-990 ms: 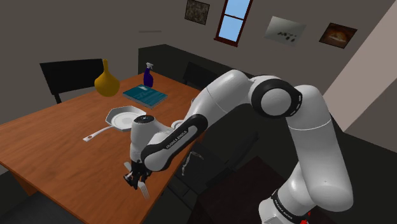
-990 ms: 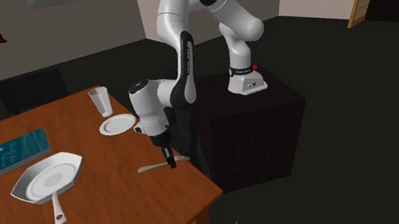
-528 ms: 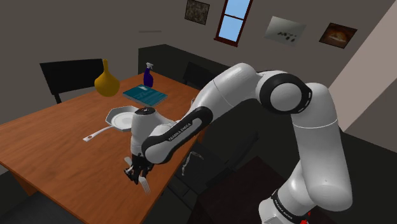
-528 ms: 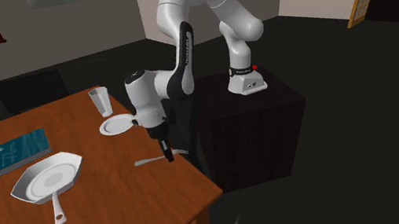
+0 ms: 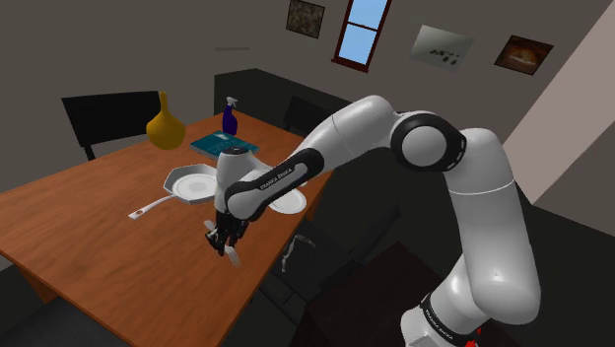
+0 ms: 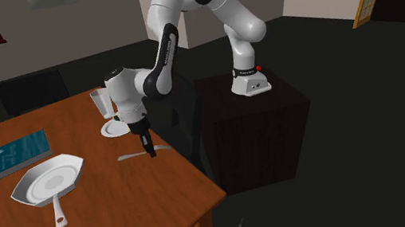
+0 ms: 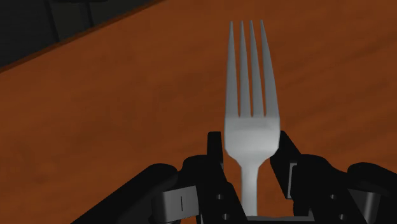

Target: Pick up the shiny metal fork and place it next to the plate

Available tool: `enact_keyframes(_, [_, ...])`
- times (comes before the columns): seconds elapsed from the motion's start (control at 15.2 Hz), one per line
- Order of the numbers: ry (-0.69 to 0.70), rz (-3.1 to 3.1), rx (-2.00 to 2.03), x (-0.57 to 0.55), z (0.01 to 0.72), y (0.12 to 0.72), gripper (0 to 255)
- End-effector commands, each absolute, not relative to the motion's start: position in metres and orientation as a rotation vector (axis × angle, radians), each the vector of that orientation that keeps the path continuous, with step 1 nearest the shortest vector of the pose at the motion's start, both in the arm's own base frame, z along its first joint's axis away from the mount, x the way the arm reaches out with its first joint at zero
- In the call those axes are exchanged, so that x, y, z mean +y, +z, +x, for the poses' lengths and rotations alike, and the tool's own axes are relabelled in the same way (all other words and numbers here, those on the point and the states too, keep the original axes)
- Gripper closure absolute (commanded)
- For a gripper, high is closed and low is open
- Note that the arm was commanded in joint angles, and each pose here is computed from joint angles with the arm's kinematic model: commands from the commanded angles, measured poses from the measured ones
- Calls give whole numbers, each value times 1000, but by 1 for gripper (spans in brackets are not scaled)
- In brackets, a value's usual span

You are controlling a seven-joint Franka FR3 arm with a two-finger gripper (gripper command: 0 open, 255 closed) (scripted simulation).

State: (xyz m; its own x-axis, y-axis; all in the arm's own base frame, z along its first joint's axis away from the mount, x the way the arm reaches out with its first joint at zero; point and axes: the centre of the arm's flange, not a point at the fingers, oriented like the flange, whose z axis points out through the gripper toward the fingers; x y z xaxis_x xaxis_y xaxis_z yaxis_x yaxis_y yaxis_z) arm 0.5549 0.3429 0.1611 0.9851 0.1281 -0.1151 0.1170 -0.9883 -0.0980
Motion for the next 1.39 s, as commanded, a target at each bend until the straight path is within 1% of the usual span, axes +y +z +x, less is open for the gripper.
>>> enact_keyframes(0.0, [186, -3039, -190, 323, 577, 163, 255])
enact_keyframes(0.99, [186, -3039, -190, 193, 733, 165, 255])
enact_keyframes(1.32, [186, -3039, -190, 193, 733, 139, 255])
